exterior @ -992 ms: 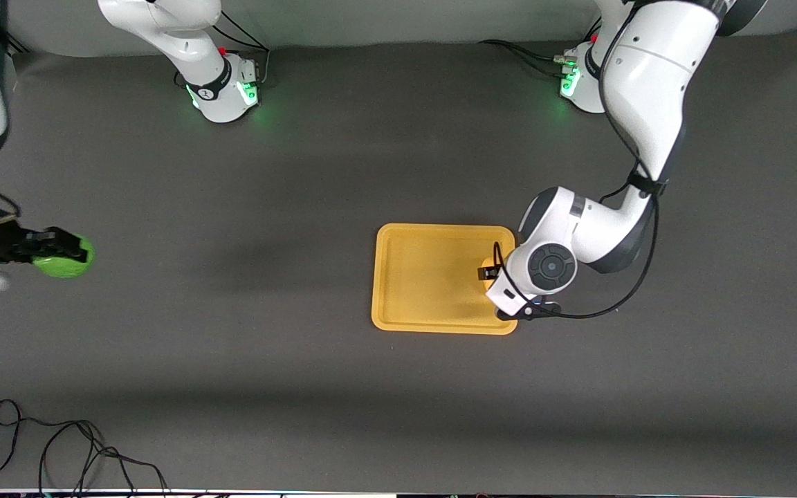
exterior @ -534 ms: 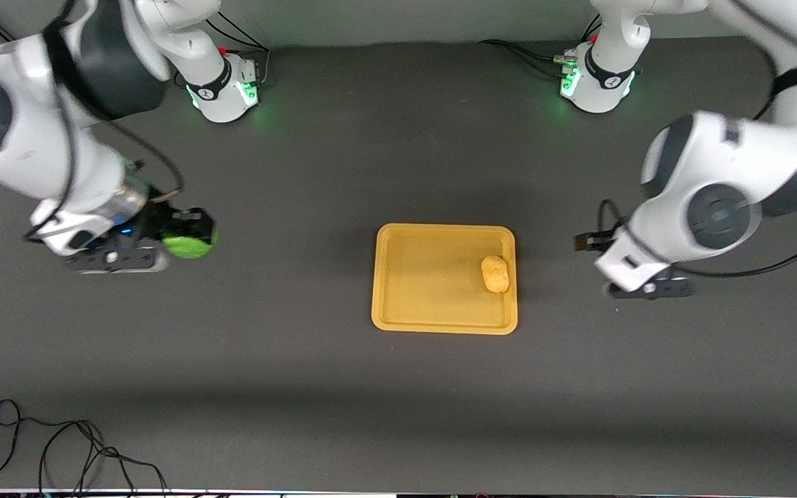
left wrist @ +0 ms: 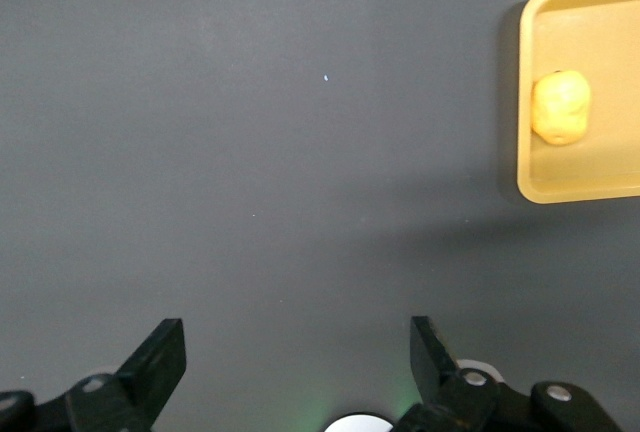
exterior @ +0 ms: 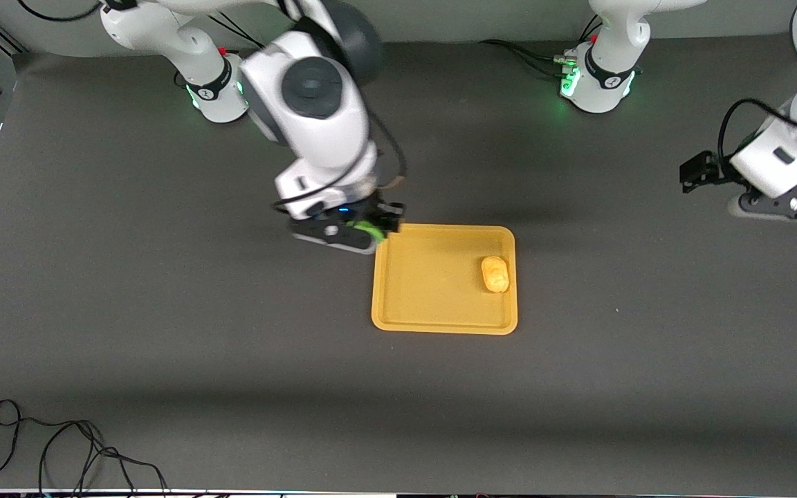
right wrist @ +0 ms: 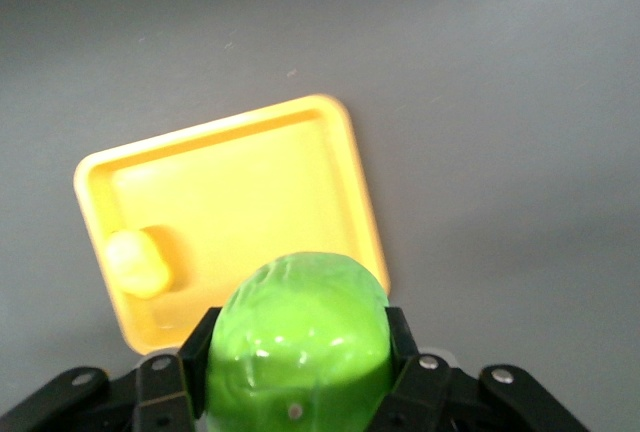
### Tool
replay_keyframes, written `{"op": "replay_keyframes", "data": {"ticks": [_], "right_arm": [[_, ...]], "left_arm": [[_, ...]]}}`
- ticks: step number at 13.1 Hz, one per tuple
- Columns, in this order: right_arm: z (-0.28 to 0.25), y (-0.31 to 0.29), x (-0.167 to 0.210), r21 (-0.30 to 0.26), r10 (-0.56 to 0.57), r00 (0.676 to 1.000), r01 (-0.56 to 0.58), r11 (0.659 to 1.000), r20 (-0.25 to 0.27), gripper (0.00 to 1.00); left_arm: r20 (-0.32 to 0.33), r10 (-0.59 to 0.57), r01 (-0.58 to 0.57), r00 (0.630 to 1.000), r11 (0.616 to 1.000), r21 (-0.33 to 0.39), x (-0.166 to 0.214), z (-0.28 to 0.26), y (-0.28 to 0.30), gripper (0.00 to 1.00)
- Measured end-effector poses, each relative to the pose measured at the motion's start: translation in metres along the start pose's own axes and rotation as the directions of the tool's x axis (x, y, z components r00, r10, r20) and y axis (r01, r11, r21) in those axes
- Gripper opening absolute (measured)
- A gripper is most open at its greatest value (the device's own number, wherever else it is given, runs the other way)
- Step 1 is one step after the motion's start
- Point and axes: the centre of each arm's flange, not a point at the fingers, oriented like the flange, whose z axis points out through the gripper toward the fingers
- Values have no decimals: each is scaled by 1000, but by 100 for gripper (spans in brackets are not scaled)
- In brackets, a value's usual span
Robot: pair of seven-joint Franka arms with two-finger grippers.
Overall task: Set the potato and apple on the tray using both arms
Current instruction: 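Move the green apple onto the tray beside the potato with the right gripper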
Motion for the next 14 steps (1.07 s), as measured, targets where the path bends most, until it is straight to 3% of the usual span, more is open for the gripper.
{"op": "replay_keyframes", "data": {"ticks": [3,9,14], "right_arm": [[71,-52,-30,15,18,1000,-18,1000,-15,68],[233,-70,-26,-1,-14,997,14,1000,-71,68],[274,-76,-38,13,-41,995,42,999,-88,68]], "left_arm": [[-36,5,-7,999,1000,-30,-7,2,10,100],[-53,48,-50,997,998,-32,2,21,-8,100],[-42,79,-81,996,995,-52,35,32,-25,100]]}}
